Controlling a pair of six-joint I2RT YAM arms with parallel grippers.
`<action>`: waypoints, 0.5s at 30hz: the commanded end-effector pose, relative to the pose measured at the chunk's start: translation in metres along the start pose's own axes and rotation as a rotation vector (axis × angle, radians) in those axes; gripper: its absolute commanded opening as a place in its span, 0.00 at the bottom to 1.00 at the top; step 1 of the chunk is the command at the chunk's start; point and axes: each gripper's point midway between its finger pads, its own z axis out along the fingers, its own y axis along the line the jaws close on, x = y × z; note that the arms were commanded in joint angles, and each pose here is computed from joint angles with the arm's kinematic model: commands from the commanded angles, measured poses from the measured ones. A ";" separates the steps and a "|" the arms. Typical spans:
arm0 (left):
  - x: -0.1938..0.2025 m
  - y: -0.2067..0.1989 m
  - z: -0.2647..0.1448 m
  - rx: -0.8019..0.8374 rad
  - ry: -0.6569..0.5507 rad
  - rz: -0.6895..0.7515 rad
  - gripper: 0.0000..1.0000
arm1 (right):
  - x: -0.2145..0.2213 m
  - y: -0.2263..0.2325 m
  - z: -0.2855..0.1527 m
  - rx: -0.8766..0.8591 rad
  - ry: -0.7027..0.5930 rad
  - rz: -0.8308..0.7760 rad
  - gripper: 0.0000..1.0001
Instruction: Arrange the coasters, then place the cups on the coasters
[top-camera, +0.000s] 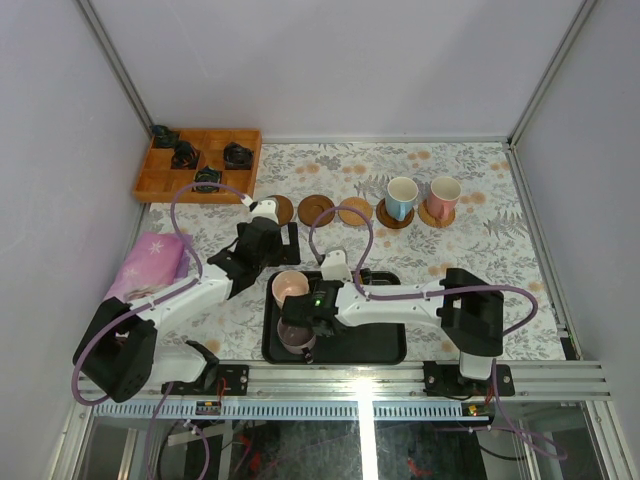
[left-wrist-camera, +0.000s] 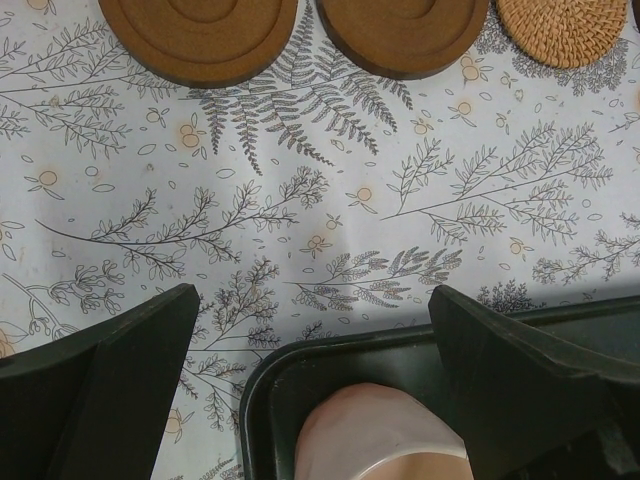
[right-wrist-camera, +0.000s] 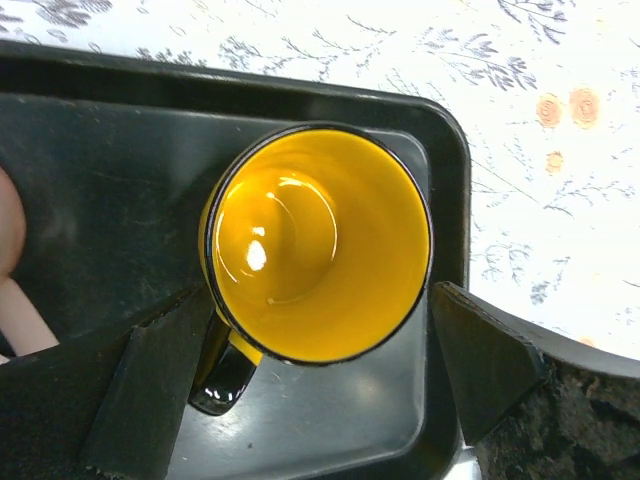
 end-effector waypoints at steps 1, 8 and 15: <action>-0.015 -0.012 -0.001 0.033 -0.030 -0.012 1.00 | -0.006 -0.022 -0.013 0.057 -0.042 -0.011 0.99; -0.013 -0.013 -0.001 0.039 -0.024 -0.017 1.00 | 0.020 -0.035 -0.023 0.001 0.033 0.043 0.99; -0.013 -0.015 0.001 0.043 -0.016 -0.016 1.00 | 0.041 -0.041 -0.028 -0.107 0.110 0.086 0.99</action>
